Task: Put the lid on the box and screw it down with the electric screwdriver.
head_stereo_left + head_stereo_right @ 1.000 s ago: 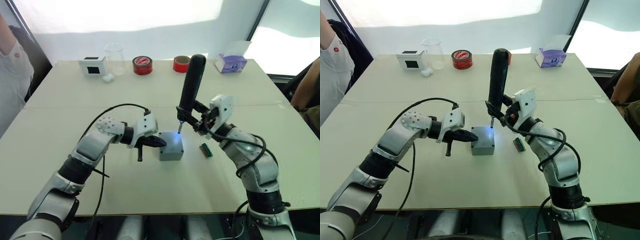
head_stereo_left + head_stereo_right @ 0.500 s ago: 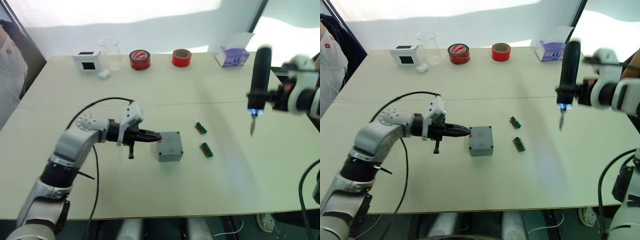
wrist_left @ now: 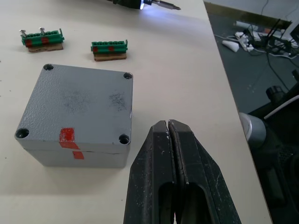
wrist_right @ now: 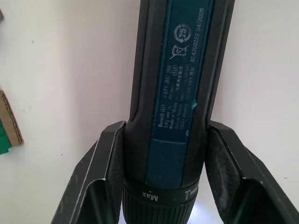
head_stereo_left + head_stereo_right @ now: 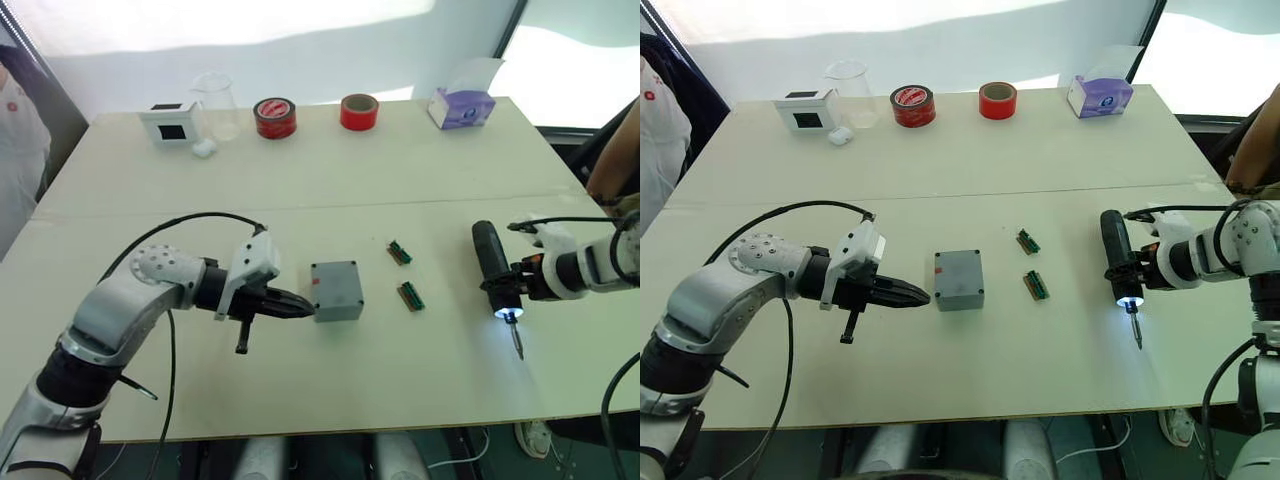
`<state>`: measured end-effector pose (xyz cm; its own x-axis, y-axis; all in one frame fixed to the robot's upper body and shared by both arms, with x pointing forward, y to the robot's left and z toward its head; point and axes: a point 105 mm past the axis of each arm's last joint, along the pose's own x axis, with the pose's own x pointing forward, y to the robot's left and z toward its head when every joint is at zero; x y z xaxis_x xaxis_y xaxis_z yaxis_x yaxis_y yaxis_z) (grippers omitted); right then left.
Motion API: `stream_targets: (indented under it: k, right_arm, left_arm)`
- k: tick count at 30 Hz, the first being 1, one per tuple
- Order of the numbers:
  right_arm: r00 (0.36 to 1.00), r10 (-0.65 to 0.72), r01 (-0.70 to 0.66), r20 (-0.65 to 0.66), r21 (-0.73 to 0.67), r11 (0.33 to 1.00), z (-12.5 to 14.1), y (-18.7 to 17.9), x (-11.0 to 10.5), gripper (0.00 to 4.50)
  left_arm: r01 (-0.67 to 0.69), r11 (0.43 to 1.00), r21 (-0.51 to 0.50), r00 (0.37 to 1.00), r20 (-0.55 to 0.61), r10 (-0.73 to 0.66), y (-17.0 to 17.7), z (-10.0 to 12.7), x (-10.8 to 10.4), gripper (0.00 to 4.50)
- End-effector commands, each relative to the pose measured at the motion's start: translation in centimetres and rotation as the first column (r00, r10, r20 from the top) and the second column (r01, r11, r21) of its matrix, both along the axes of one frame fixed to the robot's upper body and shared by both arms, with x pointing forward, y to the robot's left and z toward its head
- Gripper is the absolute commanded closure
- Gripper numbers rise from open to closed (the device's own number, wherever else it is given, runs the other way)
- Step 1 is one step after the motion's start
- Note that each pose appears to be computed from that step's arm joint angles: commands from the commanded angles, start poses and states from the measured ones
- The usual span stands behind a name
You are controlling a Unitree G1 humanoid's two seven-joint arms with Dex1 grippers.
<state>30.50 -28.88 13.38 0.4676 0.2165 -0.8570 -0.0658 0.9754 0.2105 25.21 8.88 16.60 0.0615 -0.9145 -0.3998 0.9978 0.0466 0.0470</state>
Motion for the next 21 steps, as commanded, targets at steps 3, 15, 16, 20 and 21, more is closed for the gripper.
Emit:
stream_targets:
  k: [3,15,16,20,21]
  right_arm:
    - [0.999,-0.001,0.002,0.042,-0.039,0.999,1.2,-0.5,0.4,0.32]
    - [0.808,0.341,-0.289,0.480,-0.181,0.940,10.7,4.7,3.2,0.01]
    - [0.752,0.405,-0.360,0.520,-0.192,0.913,11.5,6.1,2.9,0.01]
    - [0.605,0.584,-0.553,0.540,-0.242,0.797,11.3,9.6,1.0,0.01]
    - [0.541,0.681,-0.637,0.493,-0.289,0.715,9.3,10.9,-0.1,0.01]
  left_arm:
    - [-0.055,0.998,-0.007,0.996,0.066,0.055,0.8,1.2,0.6,4.50]
    - [-0.283,0.959,-0.019,0.942,0.179,0.282,5.4,3.8,6.3,4.50]
    - [-0.322,0.947,0.003,0.928,0.202,0.314,6.1,3.4,7.1,4.50]
    - [-0.352,0.933,0.078,0.913,0.249,0.324,6.9,1.3,8.1,4.50]
    - [-0.346,0.933,0.097,0.917,0.247,0.314,6.4,0.0,8.1,4.50]
